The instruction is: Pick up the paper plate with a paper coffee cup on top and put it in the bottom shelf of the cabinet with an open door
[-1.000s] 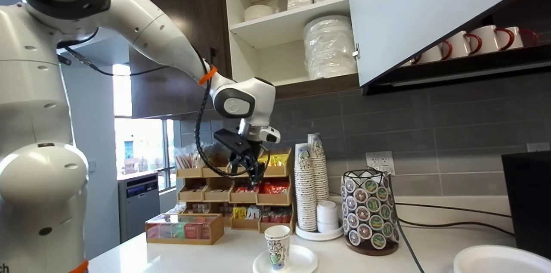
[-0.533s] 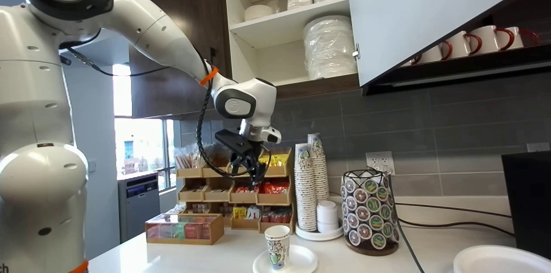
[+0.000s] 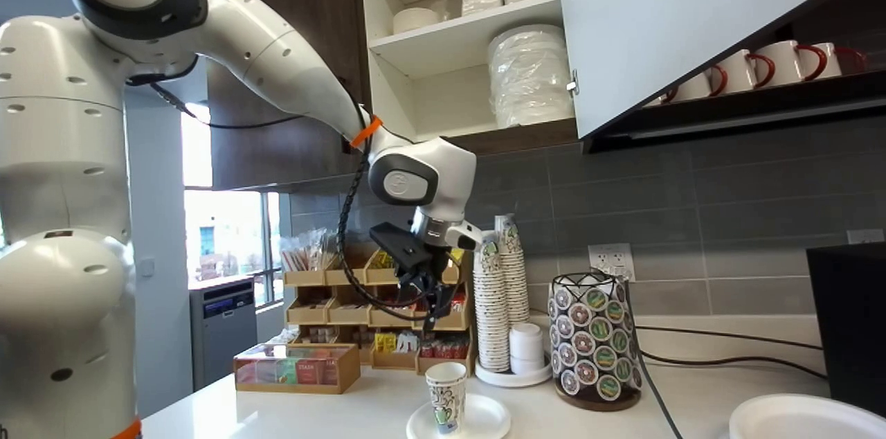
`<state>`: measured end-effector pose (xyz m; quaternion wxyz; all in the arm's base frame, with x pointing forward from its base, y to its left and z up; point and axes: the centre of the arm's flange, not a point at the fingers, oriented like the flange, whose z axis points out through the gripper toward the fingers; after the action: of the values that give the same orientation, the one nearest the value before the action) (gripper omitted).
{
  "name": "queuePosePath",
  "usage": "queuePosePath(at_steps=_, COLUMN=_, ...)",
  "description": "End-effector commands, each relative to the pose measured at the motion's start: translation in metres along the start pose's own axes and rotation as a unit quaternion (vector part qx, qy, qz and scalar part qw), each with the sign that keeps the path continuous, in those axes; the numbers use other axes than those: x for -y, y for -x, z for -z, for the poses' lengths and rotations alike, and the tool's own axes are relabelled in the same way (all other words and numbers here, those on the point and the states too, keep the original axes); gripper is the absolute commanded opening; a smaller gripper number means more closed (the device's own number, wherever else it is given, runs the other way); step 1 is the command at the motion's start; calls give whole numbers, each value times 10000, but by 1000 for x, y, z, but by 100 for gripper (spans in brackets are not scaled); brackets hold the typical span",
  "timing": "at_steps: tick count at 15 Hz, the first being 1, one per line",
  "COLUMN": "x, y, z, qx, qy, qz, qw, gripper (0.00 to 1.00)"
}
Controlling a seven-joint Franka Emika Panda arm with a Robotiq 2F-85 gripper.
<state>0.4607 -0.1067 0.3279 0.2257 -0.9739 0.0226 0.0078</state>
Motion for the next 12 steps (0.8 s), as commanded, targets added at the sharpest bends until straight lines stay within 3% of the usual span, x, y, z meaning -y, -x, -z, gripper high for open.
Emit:
queuePosePath(at_steps=1, x=-51, y=-26, z=-15, qx=4, qy=-284, qz=-180, qw=9994, gripper=100)
queuePosePath(at_steps=6, x=-92, y=-54, z=-50, qx=-86, qy=-490, qz=-509, qw=9975, gripper=100)
queuePosePath(at_steps=8, x=-98, y=-63, z=-66, qx=30, qy=-547, qz=-579, qw=9968, gripper=100)
queuePosePath(at_steps=9, x=-86, y=-41, z=-48, qx=-15, qy=-446, qz=-556, qw=9975, gripper=100)
queuePosePath(at_steps=12, x=-92, y=-53, z=-67, qx=97, qy=-466, qz=-570, qw=9972, gripper=100)
